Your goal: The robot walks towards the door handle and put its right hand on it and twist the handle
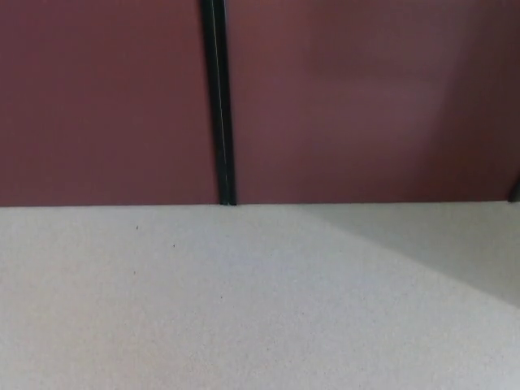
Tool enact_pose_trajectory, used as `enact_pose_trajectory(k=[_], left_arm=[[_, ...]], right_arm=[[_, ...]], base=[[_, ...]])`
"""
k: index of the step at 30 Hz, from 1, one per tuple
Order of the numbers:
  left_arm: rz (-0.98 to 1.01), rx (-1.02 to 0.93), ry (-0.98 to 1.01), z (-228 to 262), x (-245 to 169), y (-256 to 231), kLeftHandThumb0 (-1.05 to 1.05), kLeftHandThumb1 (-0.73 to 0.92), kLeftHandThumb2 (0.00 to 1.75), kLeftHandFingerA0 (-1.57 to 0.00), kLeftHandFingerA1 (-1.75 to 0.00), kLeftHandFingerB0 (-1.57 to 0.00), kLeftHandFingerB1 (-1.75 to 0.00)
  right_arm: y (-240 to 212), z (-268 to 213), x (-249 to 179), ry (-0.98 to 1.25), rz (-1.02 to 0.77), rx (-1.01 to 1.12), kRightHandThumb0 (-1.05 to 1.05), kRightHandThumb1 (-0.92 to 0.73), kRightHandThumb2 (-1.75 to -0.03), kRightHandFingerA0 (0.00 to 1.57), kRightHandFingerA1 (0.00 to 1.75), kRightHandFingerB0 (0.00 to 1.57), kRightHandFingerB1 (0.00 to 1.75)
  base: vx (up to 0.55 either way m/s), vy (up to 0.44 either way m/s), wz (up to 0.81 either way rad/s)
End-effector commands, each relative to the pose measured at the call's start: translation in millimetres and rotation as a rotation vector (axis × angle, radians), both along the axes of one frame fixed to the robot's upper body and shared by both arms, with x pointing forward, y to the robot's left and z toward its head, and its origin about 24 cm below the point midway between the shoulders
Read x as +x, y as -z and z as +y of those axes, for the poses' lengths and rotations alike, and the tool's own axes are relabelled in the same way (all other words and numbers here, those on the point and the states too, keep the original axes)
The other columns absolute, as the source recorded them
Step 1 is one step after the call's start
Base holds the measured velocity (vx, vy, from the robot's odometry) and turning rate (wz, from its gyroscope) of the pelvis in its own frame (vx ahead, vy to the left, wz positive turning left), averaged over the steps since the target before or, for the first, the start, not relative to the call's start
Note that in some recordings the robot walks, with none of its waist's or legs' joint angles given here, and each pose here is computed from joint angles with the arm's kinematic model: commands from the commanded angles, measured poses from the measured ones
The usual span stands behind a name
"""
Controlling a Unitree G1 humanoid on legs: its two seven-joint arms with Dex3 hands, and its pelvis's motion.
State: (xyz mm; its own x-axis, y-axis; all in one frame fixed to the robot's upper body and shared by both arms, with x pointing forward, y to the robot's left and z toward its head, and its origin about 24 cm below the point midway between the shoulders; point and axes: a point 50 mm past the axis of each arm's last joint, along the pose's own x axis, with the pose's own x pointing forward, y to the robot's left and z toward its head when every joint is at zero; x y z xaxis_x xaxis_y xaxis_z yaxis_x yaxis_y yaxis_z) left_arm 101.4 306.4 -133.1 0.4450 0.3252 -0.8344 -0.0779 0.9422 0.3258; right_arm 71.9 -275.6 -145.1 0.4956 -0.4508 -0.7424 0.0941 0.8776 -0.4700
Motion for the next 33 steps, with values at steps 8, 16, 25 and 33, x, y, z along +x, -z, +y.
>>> enact_pose_trajectory(k=[8,16,25,33], left_arm=[[-0.015,-0.005,0.011,3,-4,-1,-0.2,0.45,0.76,-0.58,-0.77,-0.42,-0.69],[-0.014,0.008,0.027,4,-4,-2,-0.2,0.45,0.76,-0.6,-0.77,-0.42,-0.69],[-0.009,0.004,0.022,4,-7,-1,-0.2,0.45,0.75,-0.64,-0.79,-0.42,-0.69],[-0.01,-0.008,0.001,5,-15,0,-0.19,0.45,0.77,-0.59,-0.77,-0.41,-0.69]], right_arm=[[-3,-3,-2,0.019,-0.058,-0.036,-0.2,-0.65,-0.59,0.68,0.52,0.56,0.45],[-3,-1,-3,0.034,-0.061,-0.044,-0.19,-0.65,-0.59,0.68,0.52,0.56,0.45],[-2,-1,-4,0.051,-0.06,-0.032,-0.19,-0.66,-0.59,0.68,0.52,0.56,0.45],[-1,1,-13,0.047,-0.05,-0.034,-0.19,-0.65,-0.59,0.68,0.52,0.56,0.45]], base=[[0.0,0.0,0.0],[0.03,-0.008,0.11],[0.05,0.003,-0.01],[0.25,0.135,0.01]])
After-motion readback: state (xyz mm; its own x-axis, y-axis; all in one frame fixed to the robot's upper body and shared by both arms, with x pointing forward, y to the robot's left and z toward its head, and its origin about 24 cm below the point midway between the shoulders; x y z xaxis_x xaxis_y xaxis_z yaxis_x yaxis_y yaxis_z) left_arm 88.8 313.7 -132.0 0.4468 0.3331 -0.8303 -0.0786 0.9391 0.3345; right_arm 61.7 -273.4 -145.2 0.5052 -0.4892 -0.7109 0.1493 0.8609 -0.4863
